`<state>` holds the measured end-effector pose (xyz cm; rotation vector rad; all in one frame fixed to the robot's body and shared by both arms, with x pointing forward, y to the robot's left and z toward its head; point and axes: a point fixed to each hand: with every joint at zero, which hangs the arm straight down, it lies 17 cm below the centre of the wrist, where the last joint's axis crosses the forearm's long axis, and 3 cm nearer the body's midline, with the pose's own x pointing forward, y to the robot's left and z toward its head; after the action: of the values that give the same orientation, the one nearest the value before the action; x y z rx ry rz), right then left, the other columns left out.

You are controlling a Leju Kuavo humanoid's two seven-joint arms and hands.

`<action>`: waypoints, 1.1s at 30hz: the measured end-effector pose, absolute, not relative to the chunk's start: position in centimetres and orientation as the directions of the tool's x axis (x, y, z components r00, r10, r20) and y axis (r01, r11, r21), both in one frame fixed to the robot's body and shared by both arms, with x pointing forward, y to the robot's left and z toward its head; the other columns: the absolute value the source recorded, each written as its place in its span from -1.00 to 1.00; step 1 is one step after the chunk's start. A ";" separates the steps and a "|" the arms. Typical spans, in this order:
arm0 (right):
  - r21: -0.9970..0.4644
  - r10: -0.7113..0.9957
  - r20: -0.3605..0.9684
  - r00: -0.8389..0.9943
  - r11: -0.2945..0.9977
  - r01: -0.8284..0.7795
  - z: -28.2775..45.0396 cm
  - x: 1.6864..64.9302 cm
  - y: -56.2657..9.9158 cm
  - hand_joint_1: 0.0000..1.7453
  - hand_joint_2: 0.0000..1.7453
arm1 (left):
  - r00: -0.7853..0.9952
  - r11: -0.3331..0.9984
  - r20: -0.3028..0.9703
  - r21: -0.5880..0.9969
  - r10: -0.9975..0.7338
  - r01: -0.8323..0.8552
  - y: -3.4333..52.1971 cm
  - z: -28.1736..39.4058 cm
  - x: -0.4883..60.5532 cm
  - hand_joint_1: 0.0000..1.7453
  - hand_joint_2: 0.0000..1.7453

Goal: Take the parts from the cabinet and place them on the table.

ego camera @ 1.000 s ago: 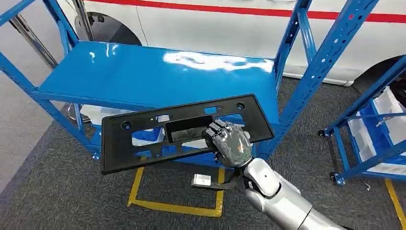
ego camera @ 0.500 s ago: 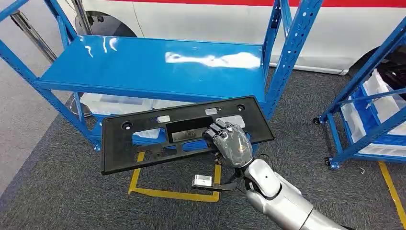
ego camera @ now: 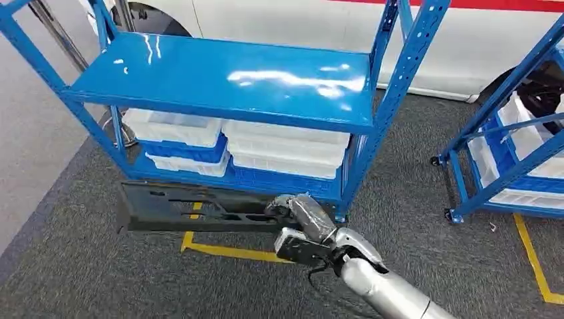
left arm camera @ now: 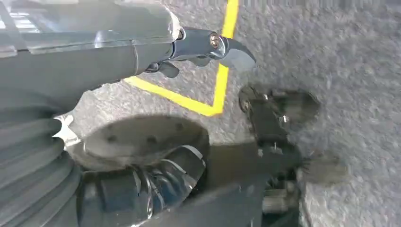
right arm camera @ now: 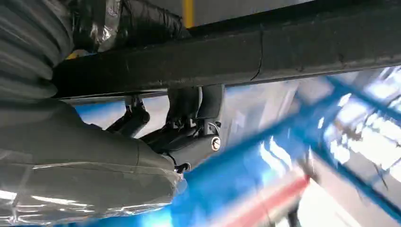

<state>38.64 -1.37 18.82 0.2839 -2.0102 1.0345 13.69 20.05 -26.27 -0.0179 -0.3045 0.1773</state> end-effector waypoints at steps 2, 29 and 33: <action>-0.398 0.039 0.869 -0.493 0.648 -0.650 18.5 37.8 -1.1 1.00 1.00 | 0.941 0.986 0.294 -0.044 0.169 -0.163 20.1 -26.3 13.6 -1.00 1.00; 0.107 -0.395 0.910 -0.124 0.514 -0.851 21.3 34.7 -0.8 1.00 1.00 | 0.956 0.999 0.293 -0.034 -0.019 0.030 20.4 -26.0 15.1 -1.00 1.00; 0.111 -0.394 0.912 -0.117 0.510 -0.853 20.9 34.4 -0.8 1.00 1.00 | 0.953 0.997 0.297 -0.029 -0.065 0.077 20.5 -26.0 15.1 -1.00 1.00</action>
<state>34.36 -0.84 20.88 1.0605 -1.7200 0.5562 15.14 20.49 -26.00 -0.0399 -0.3004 -0.0720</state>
